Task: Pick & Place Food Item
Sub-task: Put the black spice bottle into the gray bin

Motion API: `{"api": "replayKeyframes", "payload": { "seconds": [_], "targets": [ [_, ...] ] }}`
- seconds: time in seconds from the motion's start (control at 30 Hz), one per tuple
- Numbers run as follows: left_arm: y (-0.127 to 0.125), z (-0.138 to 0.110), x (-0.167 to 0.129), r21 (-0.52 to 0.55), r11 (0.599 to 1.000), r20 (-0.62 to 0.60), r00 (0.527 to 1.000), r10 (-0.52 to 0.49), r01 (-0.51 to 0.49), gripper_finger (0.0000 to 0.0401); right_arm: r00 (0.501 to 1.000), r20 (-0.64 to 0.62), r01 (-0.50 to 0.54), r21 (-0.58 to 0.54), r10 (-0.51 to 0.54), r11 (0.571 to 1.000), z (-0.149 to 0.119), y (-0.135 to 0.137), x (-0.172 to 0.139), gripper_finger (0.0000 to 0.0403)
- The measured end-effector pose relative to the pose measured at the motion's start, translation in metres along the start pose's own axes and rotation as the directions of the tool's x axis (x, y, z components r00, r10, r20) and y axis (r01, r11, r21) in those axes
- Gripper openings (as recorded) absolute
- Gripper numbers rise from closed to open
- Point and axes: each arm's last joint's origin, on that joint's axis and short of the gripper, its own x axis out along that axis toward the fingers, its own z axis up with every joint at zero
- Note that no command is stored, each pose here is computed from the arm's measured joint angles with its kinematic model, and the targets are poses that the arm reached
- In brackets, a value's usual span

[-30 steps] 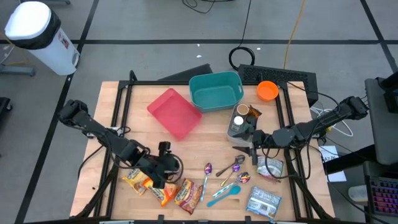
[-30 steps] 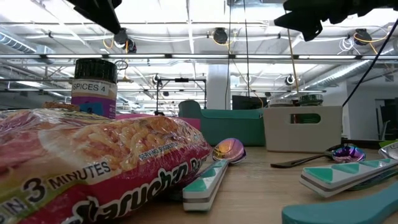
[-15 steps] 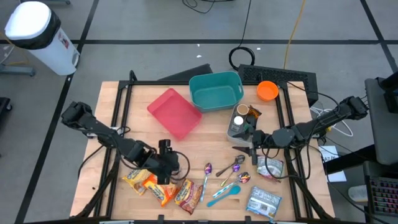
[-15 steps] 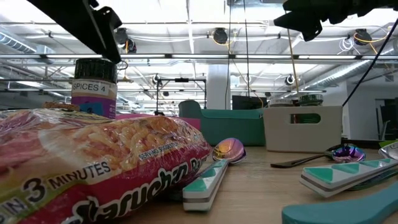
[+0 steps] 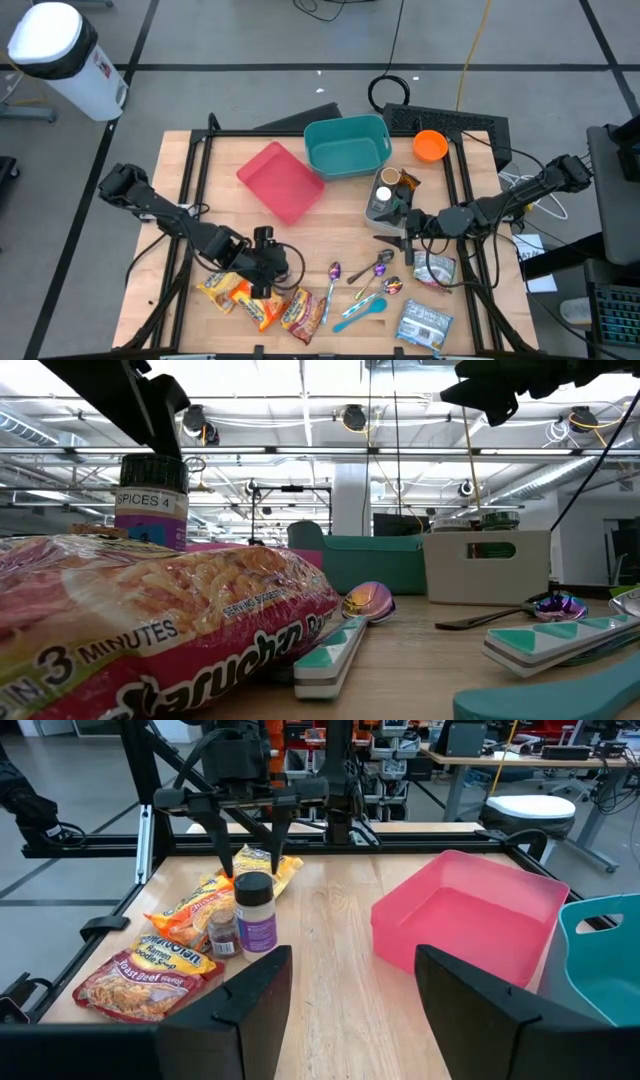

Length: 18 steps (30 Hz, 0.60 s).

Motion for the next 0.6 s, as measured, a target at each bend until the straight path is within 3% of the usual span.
{"api": "replayKeyframes", "payload": {
  "seconds": [0.33,0.6],
  "targets": [
    [-0.0003,0.0006,0.0000,-0.039,0.999,0.007,1.000,0.001,-0.001,0.0241,1.000,-0.004,-0.001,-0.002,0.001,1.000,-0.0004,0.0000,0.0000,0.0203],
    [-0.0012,0.0008,0.0000,-0.063,0.998,0.002,1.000,-0.025,0.025,0.0284,1.000,-0.005,-0.001,-0.002,0.001,1.000,-0.0005,0.0000,0.0000,0.0203]
  ]
}}
